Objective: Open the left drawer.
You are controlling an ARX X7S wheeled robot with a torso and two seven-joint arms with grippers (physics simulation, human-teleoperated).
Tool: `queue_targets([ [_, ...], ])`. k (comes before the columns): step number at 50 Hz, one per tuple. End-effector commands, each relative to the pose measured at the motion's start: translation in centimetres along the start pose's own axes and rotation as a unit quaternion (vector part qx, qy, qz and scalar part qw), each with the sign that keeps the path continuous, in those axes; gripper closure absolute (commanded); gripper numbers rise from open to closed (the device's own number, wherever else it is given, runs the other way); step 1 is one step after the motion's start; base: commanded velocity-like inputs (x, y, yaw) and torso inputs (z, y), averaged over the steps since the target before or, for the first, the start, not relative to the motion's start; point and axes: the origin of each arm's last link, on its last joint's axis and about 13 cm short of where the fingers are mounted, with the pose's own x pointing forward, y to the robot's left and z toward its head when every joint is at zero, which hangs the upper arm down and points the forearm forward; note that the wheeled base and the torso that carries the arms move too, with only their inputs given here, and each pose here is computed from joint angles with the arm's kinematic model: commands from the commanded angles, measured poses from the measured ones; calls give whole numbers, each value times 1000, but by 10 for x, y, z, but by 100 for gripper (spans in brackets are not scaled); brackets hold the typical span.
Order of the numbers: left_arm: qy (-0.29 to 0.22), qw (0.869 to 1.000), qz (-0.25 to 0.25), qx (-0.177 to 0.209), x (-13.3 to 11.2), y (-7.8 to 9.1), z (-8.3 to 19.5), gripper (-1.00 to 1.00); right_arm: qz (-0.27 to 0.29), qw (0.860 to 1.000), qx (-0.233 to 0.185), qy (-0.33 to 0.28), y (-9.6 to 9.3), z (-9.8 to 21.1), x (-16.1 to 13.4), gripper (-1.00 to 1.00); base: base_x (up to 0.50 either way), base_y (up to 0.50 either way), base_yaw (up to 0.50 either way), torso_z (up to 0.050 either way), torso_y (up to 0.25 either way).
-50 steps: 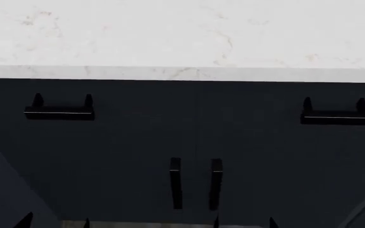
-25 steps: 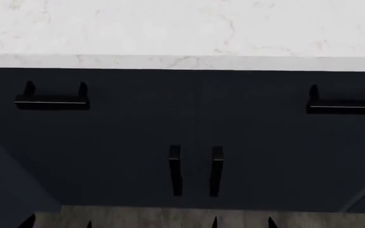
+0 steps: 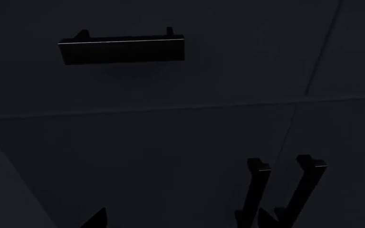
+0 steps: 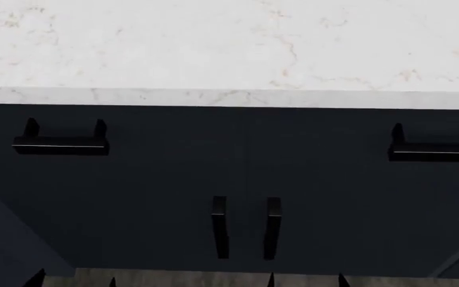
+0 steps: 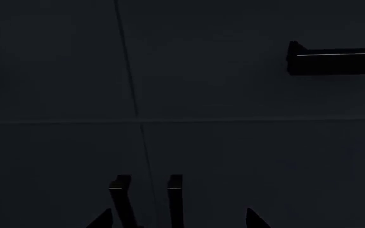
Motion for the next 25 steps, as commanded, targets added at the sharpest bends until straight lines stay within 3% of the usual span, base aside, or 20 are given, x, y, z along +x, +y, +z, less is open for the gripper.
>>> queue_targets([
  [1, 2, 1000, 21, 1, 0, 3, 1, -100, 7, 1000, 8, -3, 1, 1, -1, -100, 0, 0, 0, 0, 0],
  [6, -15, 998, 42, 42, 1, 12, 18, -100, 6, 1000, 12, -6, 1, 5, -3, -100, 0, 0, 0, 0, 0],
  [13, -15, 996, 58, 65, 11, 23, 25, -100, -1, 1000, 10, 2, 1, 2, -3, -100, 0, 0, 0, 0, 0],
  [15, -11, 992, 58, 111, 14, 26, 22, -100, -3, 1000, 10, 4, 1, 2, -3, -100, 0, 0, 0, 0, 0],
  [17, -7, 991, 70, 113, 18, 31, 23, -100, -4, 1000, 12, 5, 1, 2, -3, -100, 0, 0, 0, 0, 0],
  [20, -12, 982, 75, 175, 23, 34, 27, -100, -5, 1000, 12, 4, 0, 0, -2, -100, 0, 0, 0, 0, 0],
  [23, 1, 976, 77, 203, 31, 37, 29, -100, -8, 1000, 13, 6, 0, 1, -2, -100, 0, 0, 0, 0, 0],
  [25, -2, 962, 77, 262, 34, 38, 30, -100, -11, 1000, 12, 10, 0, 1, -1, -100, 0, 0, 0, 0, 0],
])
